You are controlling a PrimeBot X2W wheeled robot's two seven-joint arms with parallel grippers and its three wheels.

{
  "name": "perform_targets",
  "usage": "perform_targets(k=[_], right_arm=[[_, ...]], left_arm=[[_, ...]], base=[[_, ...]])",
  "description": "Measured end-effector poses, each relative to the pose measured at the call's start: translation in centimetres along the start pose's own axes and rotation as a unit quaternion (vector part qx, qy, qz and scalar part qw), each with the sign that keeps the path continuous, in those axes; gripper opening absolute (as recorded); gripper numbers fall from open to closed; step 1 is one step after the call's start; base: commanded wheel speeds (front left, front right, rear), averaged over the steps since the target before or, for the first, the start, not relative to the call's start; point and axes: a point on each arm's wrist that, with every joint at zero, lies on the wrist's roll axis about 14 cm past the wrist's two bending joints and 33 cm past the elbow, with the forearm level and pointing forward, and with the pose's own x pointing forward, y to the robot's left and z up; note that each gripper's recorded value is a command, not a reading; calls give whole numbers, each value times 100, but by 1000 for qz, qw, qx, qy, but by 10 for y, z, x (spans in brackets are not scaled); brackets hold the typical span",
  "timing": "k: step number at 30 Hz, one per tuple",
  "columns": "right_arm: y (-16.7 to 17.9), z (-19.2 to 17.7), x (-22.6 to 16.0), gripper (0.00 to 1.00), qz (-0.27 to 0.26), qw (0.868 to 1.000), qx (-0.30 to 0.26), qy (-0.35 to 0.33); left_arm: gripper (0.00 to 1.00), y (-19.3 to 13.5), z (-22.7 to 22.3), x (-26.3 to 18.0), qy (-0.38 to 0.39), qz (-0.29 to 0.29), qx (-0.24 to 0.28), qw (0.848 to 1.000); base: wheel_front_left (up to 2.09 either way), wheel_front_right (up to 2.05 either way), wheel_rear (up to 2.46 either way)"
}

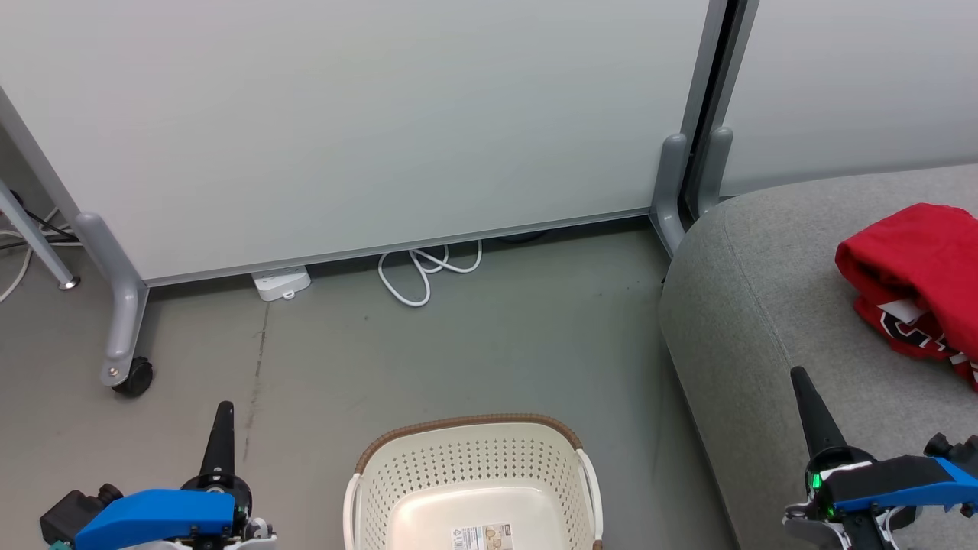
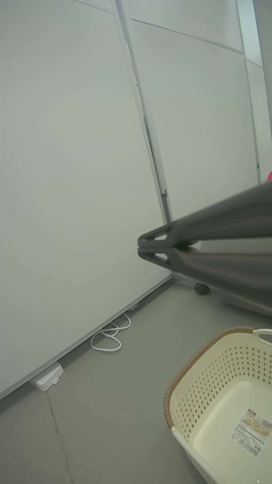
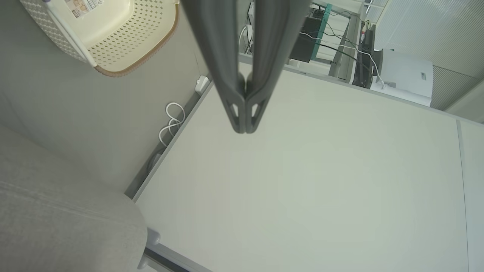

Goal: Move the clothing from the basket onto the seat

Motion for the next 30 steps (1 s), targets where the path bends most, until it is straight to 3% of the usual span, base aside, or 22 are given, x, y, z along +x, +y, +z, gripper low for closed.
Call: perform_targets(k=[30], right_arm=[[3,10,5,0,11,991,136,-14]], left_arm=[[0,-19,4,14,3,-28,-112,993]], base=[[0,0,0]])
